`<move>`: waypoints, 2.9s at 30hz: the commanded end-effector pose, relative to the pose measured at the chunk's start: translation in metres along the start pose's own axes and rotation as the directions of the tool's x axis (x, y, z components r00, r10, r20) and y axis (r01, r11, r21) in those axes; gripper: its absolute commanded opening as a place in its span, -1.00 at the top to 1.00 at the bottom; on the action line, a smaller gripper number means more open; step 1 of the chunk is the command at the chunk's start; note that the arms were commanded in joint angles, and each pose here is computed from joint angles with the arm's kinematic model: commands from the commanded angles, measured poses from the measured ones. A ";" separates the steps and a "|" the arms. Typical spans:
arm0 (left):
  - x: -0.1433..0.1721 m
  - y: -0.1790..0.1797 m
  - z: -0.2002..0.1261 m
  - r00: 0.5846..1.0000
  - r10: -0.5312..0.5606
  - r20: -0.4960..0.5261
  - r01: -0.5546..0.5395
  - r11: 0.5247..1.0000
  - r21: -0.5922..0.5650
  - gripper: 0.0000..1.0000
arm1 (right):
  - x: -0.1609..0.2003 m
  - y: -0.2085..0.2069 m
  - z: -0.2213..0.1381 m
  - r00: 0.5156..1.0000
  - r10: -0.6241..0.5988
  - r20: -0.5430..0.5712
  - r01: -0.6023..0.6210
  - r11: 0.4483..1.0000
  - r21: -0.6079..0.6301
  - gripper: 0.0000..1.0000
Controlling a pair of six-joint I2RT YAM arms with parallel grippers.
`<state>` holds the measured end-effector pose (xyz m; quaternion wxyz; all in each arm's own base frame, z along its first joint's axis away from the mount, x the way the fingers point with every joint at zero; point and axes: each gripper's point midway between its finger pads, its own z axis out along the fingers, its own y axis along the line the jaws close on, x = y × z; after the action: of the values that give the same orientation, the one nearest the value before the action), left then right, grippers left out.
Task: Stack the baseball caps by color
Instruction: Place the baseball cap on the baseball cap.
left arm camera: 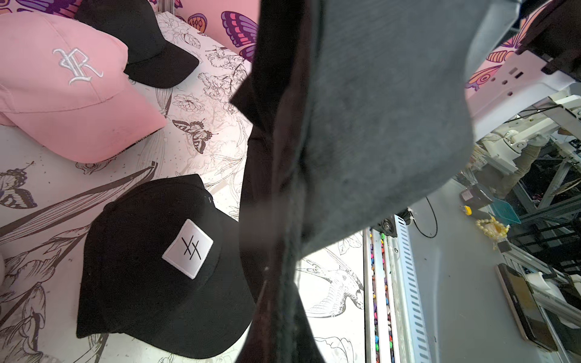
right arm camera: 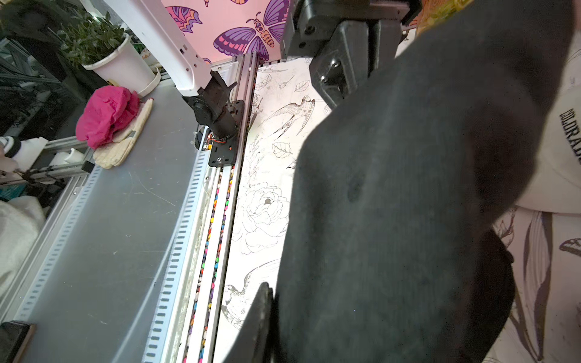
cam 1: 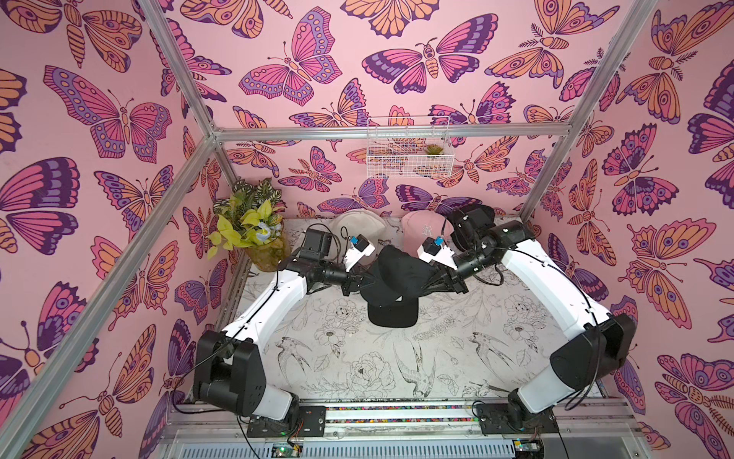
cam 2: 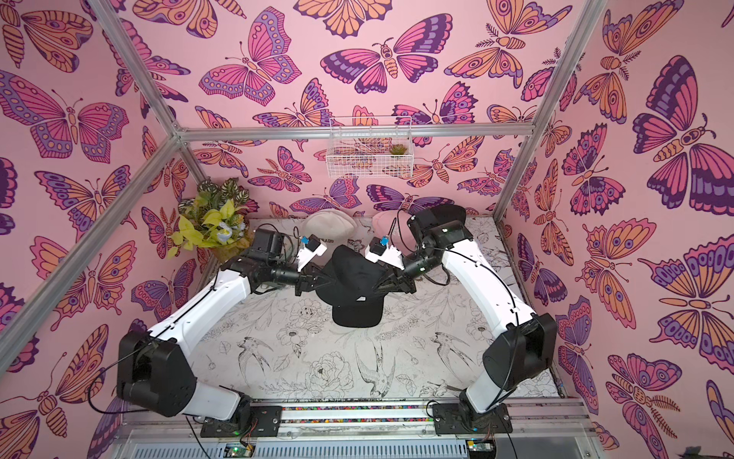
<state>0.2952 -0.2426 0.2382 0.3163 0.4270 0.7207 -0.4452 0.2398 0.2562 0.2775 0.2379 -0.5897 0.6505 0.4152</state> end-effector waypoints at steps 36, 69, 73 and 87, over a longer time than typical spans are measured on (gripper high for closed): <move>-0.061 -0.027 -0.074 0.940 0.222 0.259 -0.112 0.918 -0.379 -1.00 | 0.012 0.030 0.025 0.990 0.005 -0.144 0.017 0.988 0.155 1.00; -0.009 -0.101 0.031 0.959 0.260 -0.117 -0.235 0.953 0.192 -1.00 | 0.061 0.090 0.035 0.927 -0.274 -0.257 0.270 0.962 -0.053 1.00; -0.020 -0.098 0.032 0.941 0.324 -0.097 -0.303 0.935 0.185 -1.00 | 0.062 0.092 0.038 0.923 -0.284 -0.260 0.274 0.959 -0.075 1.00; -0.017 -0.115 0.048 0.920 0.383 -0.089 -0.335 0.882 0.330 -0.99 | 0.046 0.090 0.043 0.922 -0.340 -0.183 0.331 0.940 -0.076 1.00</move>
<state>0.2122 -0.3165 0.2691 0.2744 0.6193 0.5917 -0.4372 0.1399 0.2542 0.2336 0.2132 -0.7283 0.5743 0.3069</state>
